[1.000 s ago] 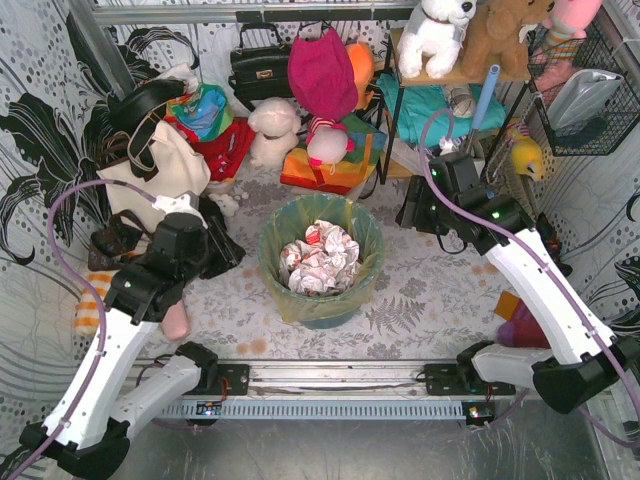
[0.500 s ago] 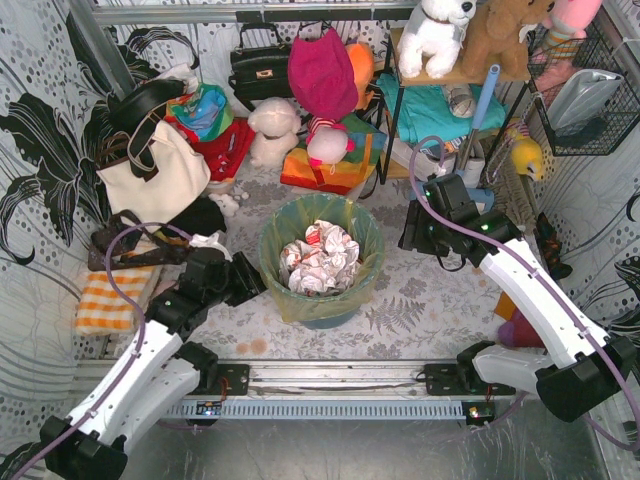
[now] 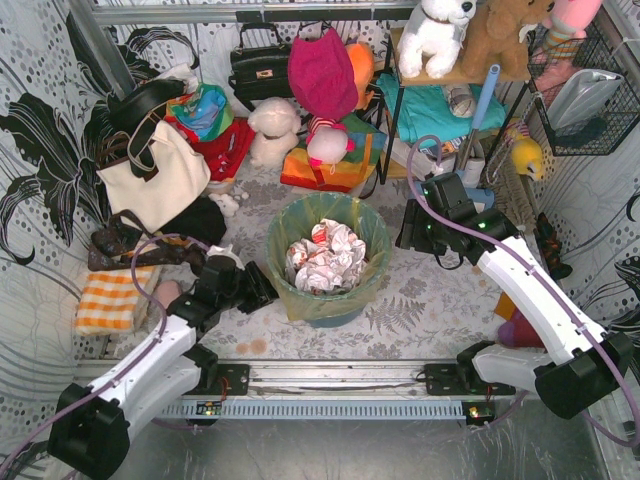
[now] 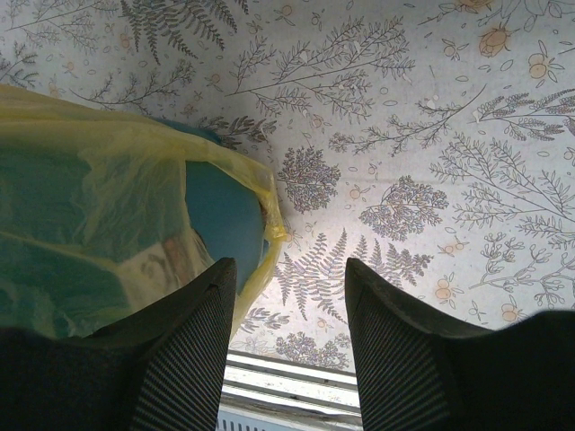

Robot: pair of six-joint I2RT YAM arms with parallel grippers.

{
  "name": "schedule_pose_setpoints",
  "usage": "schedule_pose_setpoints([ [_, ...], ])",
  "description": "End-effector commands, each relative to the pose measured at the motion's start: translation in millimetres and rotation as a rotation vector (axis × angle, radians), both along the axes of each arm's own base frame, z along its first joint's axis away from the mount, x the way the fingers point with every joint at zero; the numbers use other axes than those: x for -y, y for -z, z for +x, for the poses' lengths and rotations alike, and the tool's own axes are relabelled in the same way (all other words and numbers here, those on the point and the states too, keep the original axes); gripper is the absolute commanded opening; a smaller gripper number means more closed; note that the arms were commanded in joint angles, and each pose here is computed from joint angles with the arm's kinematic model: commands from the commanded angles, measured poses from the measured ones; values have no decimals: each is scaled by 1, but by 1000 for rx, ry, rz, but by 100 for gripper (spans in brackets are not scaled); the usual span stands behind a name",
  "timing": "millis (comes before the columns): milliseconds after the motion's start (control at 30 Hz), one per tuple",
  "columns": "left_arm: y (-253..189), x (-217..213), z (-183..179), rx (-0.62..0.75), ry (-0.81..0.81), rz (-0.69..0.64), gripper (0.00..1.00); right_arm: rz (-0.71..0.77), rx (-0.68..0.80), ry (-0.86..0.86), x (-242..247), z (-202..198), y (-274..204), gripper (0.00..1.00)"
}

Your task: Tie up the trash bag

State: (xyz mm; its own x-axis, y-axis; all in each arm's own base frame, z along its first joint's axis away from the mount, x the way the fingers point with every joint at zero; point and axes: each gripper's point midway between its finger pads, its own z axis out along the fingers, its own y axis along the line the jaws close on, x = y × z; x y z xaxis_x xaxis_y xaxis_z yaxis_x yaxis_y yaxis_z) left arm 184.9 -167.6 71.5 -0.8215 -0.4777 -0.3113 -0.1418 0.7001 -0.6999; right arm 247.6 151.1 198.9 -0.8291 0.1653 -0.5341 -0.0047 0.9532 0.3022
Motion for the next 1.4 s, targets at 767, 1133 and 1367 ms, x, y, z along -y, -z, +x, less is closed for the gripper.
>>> schedule_pose_setpoints([
  [767,12,-9,17,52,-26,92,55,50,-100,62,12,-41,74,51],
  [1133,-10,2,14,156,-7,-36,56,320,-47,82,-13,-55,69,49],
  [1367,3,12,14,181,39,-79,59,320,-71,49,-16,-59,72,49],
])
